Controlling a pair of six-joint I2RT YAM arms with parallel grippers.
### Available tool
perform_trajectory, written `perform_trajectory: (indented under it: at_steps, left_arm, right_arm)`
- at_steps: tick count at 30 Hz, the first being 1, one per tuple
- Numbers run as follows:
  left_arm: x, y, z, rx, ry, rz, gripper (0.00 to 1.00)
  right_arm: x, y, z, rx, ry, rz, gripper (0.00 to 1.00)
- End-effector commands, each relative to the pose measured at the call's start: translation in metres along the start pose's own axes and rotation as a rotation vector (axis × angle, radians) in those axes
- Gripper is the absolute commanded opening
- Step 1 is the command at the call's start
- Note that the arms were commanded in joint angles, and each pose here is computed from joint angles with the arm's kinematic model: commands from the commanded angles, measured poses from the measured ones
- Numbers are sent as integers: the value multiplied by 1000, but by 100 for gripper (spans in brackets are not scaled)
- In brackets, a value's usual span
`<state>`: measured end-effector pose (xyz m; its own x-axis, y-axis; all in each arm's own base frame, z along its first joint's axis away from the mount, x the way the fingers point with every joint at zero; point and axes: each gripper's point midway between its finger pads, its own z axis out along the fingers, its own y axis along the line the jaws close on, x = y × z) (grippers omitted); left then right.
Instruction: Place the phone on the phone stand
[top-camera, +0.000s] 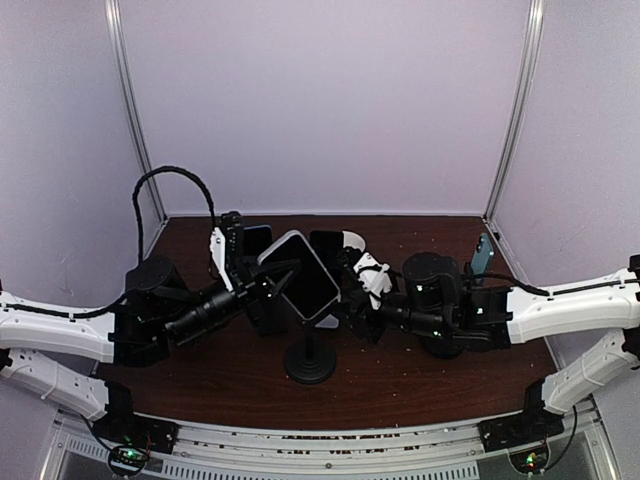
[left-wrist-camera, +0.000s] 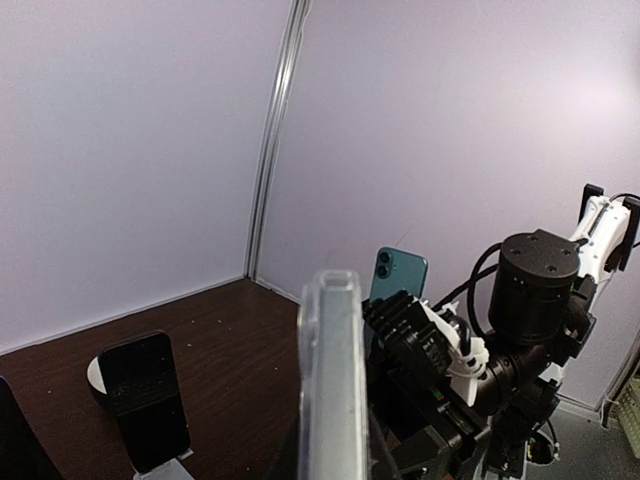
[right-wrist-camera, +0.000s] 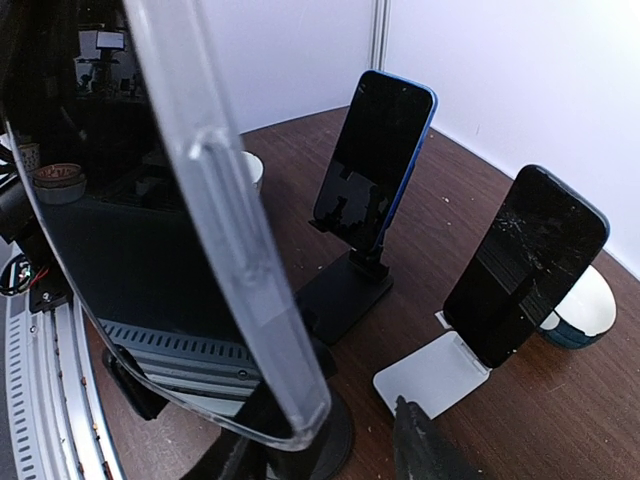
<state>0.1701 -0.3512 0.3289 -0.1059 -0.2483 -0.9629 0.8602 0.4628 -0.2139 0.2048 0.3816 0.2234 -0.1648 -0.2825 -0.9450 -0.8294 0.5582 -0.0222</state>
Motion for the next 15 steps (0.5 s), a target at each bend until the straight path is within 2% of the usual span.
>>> perform_trajectory:
  at_steps: [1,12,14,15]
  left_arm:
    - [-17,-7,4,10,-50,-45,0]
    - [-11,-14,4,12,-3,-37,0]
    - [-10,-16,3,5,15,-20,0]
    - [-10,-18,3,7,21,-17,0]
  right_arm:
    - [-9,3,7,14,-17,10,42]
    - [9,-4,-1,52,22,28,44]
    - [9,-5,-3,53,22,30,40]
    - [8,-6,-4,54,18,32,35]
